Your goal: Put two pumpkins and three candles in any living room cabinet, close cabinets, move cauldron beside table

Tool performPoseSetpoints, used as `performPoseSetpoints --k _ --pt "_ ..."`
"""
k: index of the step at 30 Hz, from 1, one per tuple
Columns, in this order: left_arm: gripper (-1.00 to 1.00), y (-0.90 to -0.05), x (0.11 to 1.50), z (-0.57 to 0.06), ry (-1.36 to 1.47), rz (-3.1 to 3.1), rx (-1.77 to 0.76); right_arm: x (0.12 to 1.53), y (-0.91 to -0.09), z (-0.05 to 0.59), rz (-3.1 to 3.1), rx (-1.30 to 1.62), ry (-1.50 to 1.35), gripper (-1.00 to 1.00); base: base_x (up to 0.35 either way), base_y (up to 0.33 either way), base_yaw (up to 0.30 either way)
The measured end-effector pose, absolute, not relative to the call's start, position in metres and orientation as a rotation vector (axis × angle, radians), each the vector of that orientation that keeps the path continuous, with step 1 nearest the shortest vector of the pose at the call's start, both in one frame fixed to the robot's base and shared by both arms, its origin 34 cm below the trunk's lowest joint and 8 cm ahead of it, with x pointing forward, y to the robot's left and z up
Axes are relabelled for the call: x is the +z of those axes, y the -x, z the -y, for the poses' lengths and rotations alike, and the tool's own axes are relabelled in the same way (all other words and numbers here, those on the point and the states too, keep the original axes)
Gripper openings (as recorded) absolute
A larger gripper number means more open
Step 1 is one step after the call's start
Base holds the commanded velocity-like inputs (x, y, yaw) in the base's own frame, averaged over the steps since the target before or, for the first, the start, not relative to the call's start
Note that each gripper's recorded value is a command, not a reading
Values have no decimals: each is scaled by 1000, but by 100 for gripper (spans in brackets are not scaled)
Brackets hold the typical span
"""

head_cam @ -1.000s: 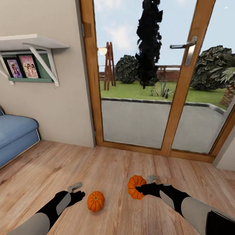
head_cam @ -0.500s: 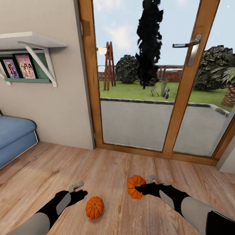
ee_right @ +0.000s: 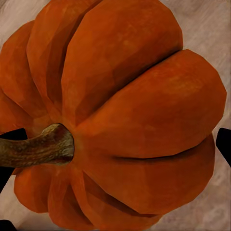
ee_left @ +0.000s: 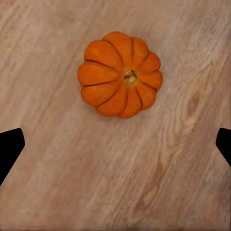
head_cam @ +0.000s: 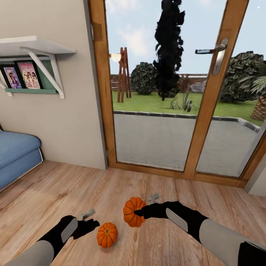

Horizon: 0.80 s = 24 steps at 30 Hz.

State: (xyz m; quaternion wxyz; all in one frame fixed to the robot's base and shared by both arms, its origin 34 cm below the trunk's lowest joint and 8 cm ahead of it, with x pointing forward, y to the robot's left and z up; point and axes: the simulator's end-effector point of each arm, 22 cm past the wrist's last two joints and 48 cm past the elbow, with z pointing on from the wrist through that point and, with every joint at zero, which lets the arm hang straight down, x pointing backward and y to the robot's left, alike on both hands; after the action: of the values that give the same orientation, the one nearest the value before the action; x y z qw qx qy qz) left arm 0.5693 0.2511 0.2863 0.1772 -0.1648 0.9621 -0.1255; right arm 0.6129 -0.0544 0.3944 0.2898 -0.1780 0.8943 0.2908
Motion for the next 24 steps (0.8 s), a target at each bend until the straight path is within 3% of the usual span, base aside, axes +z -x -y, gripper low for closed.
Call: performPoseSetpoints --k 24 --pt "100 -579 302 -241 447 -2778 -440 410 -631 71 -2360 749 472 -100 0 0 0"
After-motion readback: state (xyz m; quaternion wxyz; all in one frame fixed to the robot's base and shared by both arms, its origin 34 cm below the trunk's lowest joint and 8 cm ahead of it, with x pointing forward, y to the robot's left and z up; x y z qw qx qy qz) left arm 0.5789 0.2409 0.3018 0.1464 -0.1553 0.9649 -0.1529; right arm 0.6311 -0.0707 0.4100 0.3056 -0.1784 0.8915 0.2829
